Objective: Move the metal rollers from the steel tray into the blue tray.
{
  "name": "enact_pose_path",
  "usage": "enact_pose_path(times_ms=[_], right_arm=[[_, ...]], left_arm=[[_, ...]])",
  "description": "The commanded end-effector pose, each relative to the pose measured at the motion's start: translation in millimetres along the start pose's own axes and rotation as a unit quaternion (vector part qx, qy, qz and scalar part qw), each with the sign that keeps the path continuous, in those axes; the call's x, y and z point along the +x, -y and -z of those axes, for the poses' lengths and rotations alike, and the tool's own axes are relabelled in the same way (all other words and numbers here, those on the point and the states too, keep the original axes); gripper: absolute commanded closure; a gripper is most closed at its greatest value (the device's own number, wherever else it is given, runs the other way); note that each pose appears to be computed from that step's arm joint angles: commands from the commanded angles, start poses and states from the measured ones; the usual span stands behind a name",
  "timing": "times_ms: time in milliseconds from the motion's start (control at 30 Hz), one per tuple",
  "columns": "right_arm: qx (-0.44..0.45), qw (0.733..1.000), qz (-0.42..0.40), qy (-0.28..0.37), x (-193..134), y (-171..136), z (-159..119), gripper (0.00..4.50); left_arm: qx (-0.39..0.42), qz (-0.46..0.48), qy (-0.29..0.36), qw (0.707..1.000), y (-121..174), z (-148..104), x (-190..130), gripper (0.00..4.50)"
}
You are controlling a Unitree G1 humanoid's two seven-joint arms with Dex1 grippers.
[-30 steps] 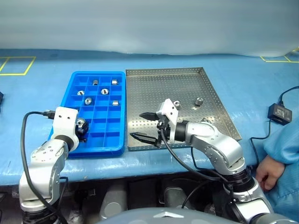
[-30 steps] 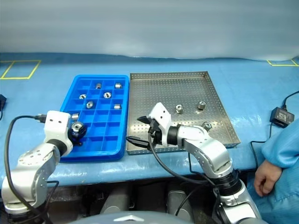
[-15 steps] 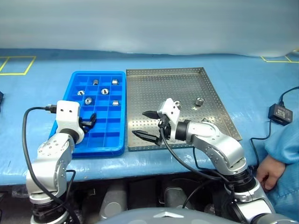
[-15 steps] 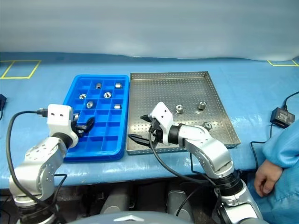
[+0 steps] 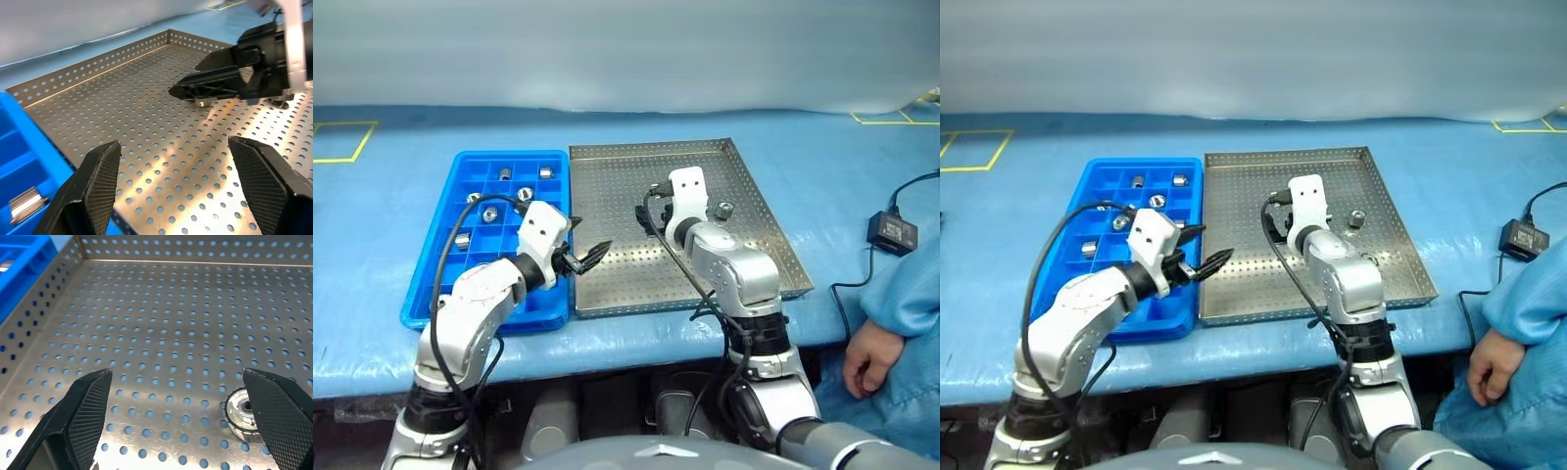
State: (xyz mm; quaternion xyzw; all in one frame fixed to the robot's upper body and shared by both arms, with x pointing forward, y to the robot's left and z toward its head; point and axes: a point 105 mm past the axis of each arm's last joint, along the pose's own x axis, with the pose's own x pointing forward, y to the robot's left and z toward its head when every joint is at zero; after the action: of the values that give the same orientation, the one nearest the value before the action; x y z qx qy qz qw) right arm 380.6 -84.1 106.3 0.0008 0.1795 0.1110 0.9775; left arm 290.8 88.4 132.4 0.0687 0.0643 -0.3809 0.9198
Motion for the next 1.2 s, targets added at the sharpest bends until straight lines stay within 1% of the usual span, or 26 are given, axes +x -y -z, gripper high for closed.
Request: enact_pose_path(times_ms=[33,167,367,567,667,767,800,933,1033,1133,1200], right_arm=[[0.006,0.998,0.055,0.030,7.1,16.1,-16.0,0.00],[0.019,0.996,0.088,0.022,15.7,26.4,-10.4,0.00],[0.061,0.996,0.062,-0.016,25.5,19.5,7.7,0.00],[0.070,0.995,0.064,-0.024,33.0,20.3,14.3,0.00],[0.076,0.994,0.073,-0.027,36.0,23.6,17.8,0.63],[0.068,0.994,0.076,-0.025,36.9,24.3,17.9,1.59],[0.069,0.995,0.073,-0.023,37.2,23.5,17.6,1.59],[0.067,0.995,0.070,-0.021,36.1,21.5,17.5,2.57],[0.067,0.996,0.061,-0.016,34.5,18.0,16.1,2.62],[0.063,0.997,0.033,0.002,29.4,9.6,9.6,2.62],[0.052,0.999,0.001,0.014,24.4,-0.2,3.9,2.62]], left_arm=[[0.015,0.027,0.025,0.999,7.2,-11.4,5.2,0.68],[0.016,0.033,0.022,0.999,9.6,-9.4,6.6,0.68],[0.018,0.021,0.012,1.000,6.1,-4.6,1.1,0.68],[0.018,0.007,0.003,1.000,3.3,-0.1,-3.6,0.68],[0.014,0.002,0.002,1.000,3.9,1.4,-5.5,0.64],[0.010,-0.004,-0.002,1.000,4.4,4.5,-8.5,0.64],[0.010,-0.006,-0.003,1.000,4.3,5.5,-9.4,0.64],[0.004,-0.018,-0.007,1.000,2.4,8.7,-13.1,0.64],[0.003,-0.023,-0.009,1.000,1.0,9.9,-15.5,0.64],[0.001,-0.037,-0.011,0.999,-3.1,10.7,-21.1,0.64],[0.000,-0.046,-0.013,0.999,-5.3,11.2,-26.0,0.64]])
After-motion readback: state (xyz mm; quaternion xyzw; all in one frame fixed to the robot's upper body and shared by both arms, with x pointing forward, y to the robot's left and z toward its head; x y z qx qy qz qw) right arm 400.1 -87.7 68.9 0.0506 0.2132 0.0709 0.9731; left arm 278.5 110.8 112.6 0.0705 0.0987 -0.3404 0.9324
